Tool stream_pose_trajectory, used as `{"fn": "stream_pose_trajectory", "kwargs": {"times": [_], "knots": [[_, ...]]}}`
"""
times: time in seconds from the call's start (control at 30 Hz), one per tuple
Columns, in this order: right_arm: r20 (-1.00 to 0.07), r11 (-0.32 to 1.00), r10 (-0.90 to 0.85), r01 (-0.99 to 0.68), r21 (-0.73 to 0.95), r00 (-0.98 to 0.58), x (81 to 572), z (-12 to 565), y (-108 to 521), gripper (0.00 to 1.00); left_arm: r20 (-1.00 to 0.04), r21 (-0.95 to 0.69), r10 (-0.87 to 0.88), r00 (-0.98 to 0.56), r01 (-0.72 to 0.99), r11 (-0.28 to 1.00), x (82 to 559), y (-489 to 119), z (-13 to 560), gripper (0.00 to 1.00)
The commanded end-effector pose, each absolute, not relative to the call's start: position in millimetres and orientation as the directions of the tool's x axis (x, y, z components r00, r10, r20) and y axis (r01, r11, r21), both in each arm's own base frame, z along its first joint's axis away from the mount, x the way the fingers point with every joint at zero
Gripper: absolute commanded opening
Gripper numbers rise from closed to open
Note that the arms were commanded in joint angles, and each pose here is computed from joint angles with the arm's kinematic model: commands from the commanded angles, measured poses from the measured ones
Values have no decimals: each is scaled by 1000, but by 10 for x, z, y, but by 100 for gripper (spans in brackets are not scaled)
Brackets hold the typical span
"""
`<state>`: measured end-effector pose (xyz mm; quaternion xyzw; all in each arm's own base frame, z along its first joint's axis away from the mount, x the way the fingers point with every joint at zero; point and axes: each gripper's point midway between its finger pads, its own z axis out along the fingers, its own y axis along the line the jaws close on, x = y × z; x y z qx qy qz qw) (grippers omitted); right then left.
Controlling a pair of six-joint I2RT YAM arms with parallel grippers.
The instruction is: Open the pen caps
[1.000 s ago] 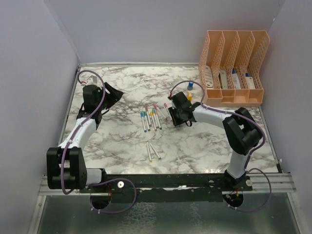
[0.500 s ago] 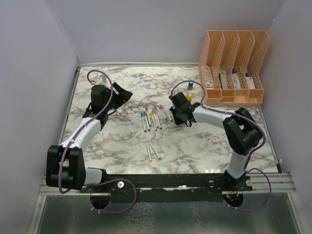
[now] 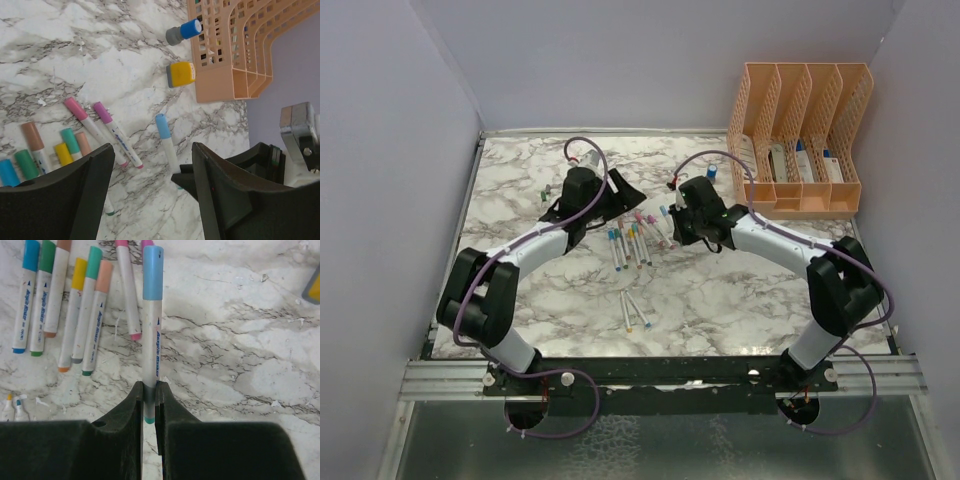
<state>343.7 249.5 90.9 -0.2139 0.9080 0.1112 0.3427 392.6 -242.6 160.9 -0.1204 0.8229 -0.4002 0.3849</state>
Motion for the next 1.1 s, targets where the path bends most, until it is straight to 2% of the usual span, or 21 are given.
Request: {"fn": "stream_pose_trajectory", "kwargs": {"times": [0.0,0.5,0.9,1.07], "knots": [[-716,828,-293,-542,142,-634,3380,1134,2699,1,-559,-768,-502,-660,184,613,4067,-2646,1815,66],[-768,753,-248,-616,231,-591,3289,1450,2910,1,-518,-778,-445,-730,186,601,4003,-2996,1552,65],[-782,729,-247,-642,239,-572,3235,1513,2949,1,-515,-785,-448,-730,192,589,3997,-3079,1552,45],[-780,723,-251,-647,242,-572,3201,1510,2945,1,-518,-784,-457,-723,188,591,4017,-3073,1566,41]]}}
